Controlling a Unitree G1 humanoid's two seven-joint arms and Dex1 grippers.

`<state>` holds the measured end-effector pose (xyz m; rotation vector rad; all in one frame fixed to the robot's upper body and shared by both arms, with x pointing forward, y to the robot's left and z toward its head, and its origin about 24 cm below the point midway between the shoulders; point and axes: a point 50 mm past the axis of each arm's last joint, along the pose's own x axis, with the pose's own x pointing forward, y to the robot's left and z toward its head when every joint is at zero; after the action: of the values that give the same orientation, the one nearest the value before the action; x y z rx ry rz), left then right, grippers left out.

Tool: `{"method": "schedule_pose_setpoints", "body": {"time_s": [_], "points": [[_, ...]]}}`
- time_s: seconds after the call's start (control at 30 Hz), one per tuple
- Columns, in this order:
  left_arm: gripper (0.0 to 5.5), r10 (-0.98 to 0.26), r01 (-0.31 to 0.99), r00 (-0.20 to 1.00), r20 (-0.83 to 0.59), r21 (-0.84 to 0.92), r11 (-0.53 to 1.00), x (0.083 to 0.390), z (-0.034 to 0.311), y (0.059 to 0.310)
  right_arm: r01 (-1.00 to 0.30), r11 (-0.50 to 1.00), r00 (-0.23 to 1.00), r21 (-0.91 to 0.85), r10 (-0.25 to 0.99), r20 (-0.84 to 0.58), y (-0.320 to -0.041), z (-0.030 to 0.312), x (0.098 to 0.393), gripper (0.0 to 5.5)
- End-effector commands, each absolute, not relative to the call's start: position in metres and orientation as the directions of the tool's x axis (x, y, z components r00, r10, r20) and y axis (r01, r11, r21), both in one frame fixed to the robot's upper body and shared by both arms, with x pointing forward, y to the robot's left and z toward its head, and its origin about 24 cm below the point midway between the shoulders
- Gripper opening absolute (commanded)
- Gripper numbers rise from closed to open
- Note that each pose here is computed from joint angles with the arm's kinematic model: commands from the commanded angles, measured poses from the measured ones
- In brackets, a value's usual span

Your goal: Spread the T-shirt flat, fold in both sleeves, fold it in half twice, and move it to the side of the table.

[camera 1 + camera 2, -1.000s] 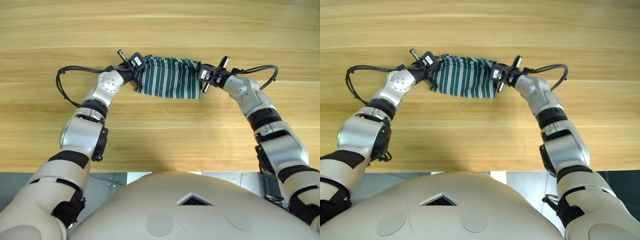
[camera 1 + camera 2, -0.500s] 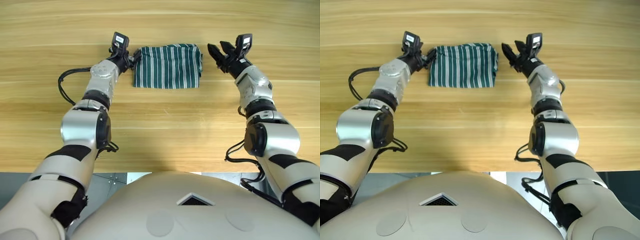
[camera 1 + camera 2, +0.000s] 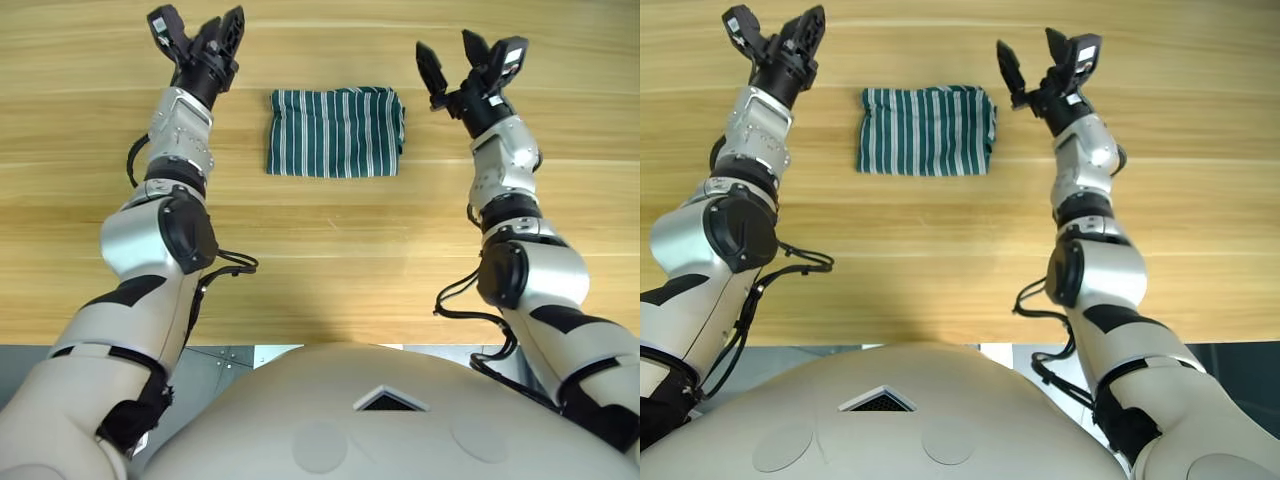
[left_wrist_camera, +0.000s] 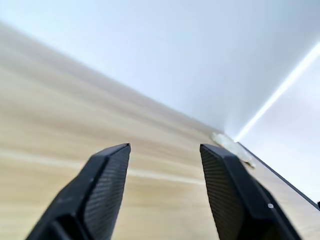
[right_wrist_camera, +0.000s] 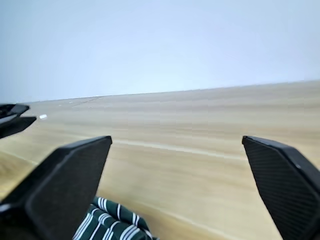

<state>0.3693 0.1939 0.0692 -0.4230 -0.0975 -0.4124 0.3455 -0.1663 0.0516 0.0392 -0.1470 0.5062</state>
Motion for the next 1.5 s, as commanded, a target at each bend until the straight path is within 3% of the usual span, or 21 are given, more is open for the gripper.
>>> {"method": "schedule_pose_setpoints", "body": {"time_s": [0.03,0.17,0.47,0.57,0.83,1.03,1.23,1.4,1.5], "points": [[2.07,-0.639,0.644,0.745,0.193,0.045,0.764,0.337,0.051,0.177,-0.492,0.797,0.808,-0.349,0.568,0.158,-0.132,0.061,0.341,4.15],[1.42,-0.757,0.713,0.65,0.075,0.286,0.641,0.311,0.03,0.167,-0.499,0.664,0.752,-0.557,0.651,0.103,-0.102,0.059,0.336,3.43],[0.01,-0.754,0.716,0.649,-0.105,0.418,0.559,0.296,0.004,0.157,-0.518,0.518,0.701,-0.681,0.713,0.009,-0.07,0.056,0.339,1.78],[0.0,-0.71,0.701,0.664,-0.236,0.526,0.482,0.295,-0.008,0.154,-0.518,0.488,0.703,-0.703,0.711,-0.025,-0.065,0.053,0.34,1.4],[0.0,-0.621,0.68,0.666,-0.413,0.678,0.279,0.296,-0.025,0.152,-0.563,0.396,0.704,-0.725,0.69,-0.169,-0.061,0.035,0.34,0.03],[0.0,-0.556,0.731,0.584,-0.591,0.681,0.044,0.286,-0.046,0.154,-0.642,0.314,0.699,-0.7,0.614,-0.366,-0.061,0.012,0.339,0.03],[0.0,-0.506,0.762,0.405,-0.762,0.587,-0.274,0.262,-0.068,0.16,-0.68,0.385,0.715,-0.624,0.536,-0.449,-0.064,0.008,0.344,0.03],[0.0,-0.445,0.73,0.26,-0.857,0.476,-0.49,0.243,-0.078,0.174,-0.611,0.698,0.783,-0.373,0.466,-0.411,-0.08,0.018,0.357,0.03],[0.0,-0.415,0.711,0.222,-0.882,0.437,-0.55,0.238,-0.081,0.177,-0.498,0.851,0.829,-0.165,0.412,-0.378,-0.096,0.024,0.365,0.03]]}}
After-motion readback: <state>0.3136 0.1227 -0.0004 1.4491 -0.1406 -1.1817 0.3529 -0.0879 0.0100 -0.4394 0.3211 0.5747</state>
